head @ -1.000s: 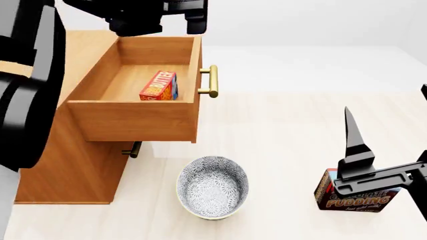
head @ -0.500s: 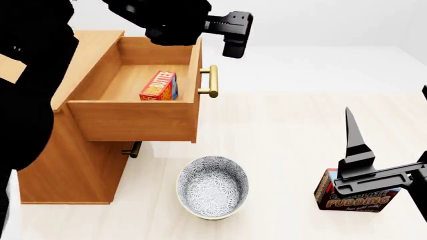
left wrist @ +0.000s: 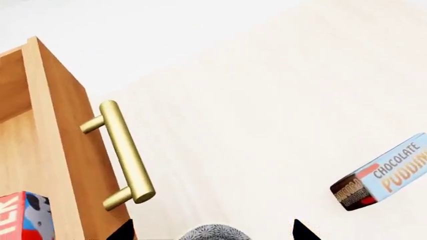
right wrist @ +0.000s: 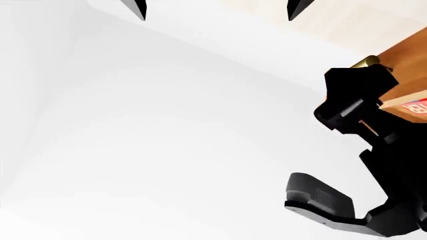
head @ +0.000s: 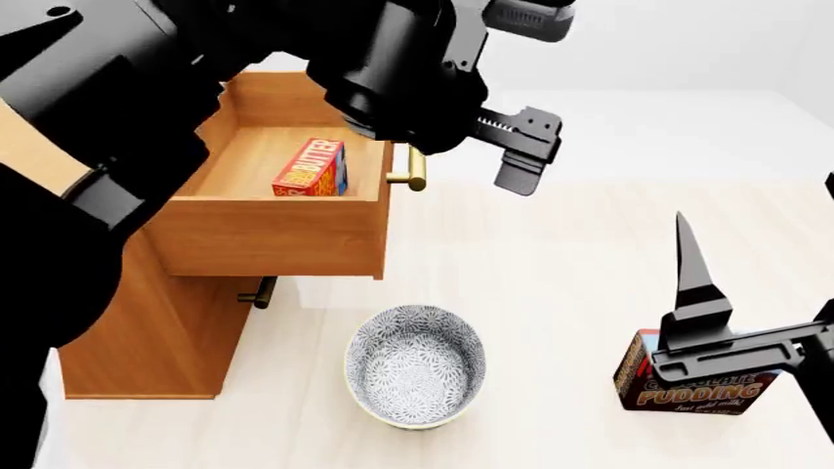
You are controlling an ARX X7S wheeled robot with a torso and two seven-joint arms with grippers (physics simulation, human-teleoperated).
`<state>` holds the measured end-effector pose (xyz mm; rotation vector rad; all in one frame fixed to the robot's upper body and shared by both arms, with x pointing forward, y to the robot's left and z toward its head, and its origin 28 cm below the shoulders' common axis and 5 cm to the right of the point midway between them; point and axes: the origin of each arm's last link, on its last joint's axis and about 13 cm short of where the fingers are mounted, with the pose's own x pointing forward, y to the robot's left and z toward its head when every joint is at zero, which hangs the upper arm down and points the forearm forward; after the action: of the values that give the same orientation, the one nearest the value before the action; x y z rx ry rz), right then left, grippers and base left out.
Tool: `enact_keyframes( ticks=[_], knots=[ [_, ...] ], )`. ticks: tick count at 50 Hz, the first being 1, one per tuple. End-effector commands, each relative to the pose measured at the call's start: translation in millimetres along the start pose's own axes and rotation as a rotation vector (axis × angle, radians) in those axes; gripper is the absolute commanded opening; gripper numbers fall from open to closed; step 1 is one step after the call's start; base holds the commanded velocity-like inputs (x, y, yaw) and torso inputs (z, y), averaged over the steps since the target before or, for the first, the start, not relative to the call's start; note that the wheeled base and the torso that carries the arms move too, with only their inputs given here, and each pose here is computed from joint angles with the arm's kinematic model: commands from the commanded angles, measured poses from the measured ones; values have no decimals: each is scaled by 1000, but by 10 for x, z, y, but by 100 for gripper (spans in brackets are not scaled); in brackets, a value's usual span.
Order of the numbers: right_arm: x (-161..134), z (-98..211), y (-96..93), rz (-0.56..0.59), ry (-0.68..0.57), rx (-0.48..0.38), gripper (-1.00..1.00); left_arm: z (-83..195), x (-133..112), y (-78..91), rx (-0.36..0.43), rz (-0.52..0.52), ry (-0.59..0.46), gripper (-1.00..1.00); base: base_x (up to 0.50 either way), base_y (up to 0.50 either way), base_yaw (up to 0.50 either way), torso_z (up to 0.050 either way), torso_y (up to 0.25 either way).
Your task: Put the butter at the back in the top drawer of the cabinet and close it.
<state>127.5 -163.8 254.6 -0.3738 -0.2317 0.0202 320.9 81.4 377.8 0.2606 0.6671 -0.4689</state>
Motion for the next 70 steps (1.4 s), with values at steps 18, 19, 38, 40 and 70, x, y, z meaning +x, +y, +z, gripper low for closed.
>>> enact_keyframes(
  ticks=[18,19,38,40,70],
  knots=[
    [-6,-20,11,4,-4,2,100,-269,158,-392,114,264,14,100,0,0,0,0,0],
    [-7,-24,13,5,-3,2,100,-276,154,-403,115,259,18,100,0,0,0,0,0],
    [-5,-21,7,19,1,-6,100,-402,233,-476,163,322,20,100,0,0,0,0,0],
    [-5,-22,7,20,1,-6,100,-418,248,-478,163,314,26,100,0,0,0,0,0],
    [-3,-20,2,28,2,-14,100,-533,491,-313,151,380,85,100,0,0,0,0,0]
  ],
)
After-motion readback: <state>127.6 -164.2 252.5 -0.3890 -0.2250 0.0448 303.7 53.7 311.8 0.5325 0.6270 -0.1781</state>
